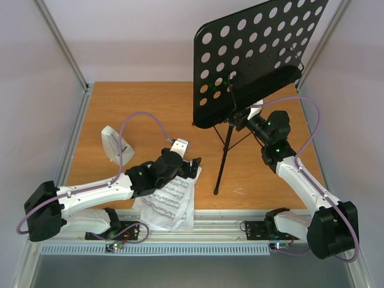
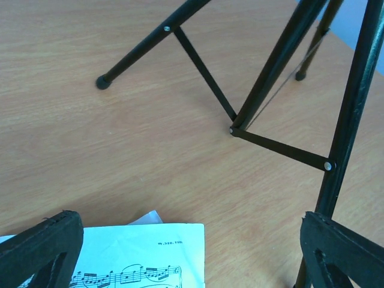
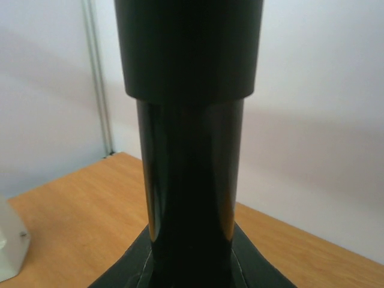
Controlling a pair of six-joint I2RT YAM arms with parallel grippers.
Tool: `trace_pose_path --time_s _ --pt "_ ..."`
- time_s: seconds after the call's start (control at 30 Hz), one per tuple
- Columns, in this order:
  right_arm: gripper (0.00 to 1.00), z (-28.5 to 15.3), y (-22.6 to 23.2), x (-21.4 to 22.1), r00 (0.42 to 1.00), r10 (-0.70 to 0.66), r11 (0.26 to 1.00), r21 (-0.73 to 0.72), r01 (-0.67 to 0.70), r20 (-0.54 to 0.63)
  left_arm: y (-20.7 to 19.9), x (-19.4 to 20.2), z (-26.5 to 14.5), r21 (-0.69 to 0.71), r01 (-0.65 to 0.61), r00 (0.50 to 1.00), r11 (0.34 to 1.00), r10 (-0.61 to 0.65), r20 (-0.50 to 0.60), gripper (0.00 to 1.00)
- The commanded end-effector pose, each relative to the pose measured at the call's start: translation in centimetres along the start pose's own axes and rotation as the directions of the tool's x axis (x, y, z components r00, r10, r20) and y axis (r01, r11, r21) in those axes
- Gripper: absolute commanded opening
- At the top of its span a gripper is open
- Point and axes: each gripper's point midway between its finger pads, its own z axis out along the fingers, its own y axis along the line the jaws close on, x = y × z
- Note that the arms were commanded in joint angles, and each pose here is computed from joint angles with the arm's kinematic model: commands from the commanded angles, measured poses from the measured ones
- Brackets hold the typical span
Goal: Pack up the instrument practice props
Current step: Adjust the music stand at the center of the board, then unscrew the knob on the music stand.
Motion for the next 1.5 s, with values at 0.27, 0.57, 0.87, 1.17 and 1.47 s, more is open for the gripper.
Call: trace_pose_path --time_s 0.27,0.57,0.87,1.17,1.47 --pt "0.05 -0.6 5.7 -3.0 0.995 0.069 0.951 -0.307 -0.043 0.072 -3.9 -4.0 -2.0 0.229 -0.016 0.997 0.973 0.0 0.073 0.99" --pt "0.08 -0.4 6.7 -1.7 0.996 0.08 0.937 -0.344 -0.066 0.027 -5.1 -9.9 -1.0 0.487 0.051 0.98 0.872 -0.139 0.146 0.99" --pt "0.5 -0.7 6.0 -1.1 0.999 0.044 0.958 -0.283 -0.039 0.009 -6.9 -13.7 1.1 0.598 -0.121 0.972 0.792 -0.029 0.234 0.99" --pt "0.8 -3.6 4.9 0.1 1.0 0.026 0.989 -0.145 -0.028 -0.014 -7.6 -13.8 1.8 0.664 -0.162 0.965 0.73 -0.025 0.263 0.94" --pt "0.83 -7.5 4.7 0.3 0.994 0.097 0.994 -0.046 -0.099 -0.052 -7.7 -13.0 3.9 0.61 -0.3 0.942 0.733 0.128 0.31 0.76"
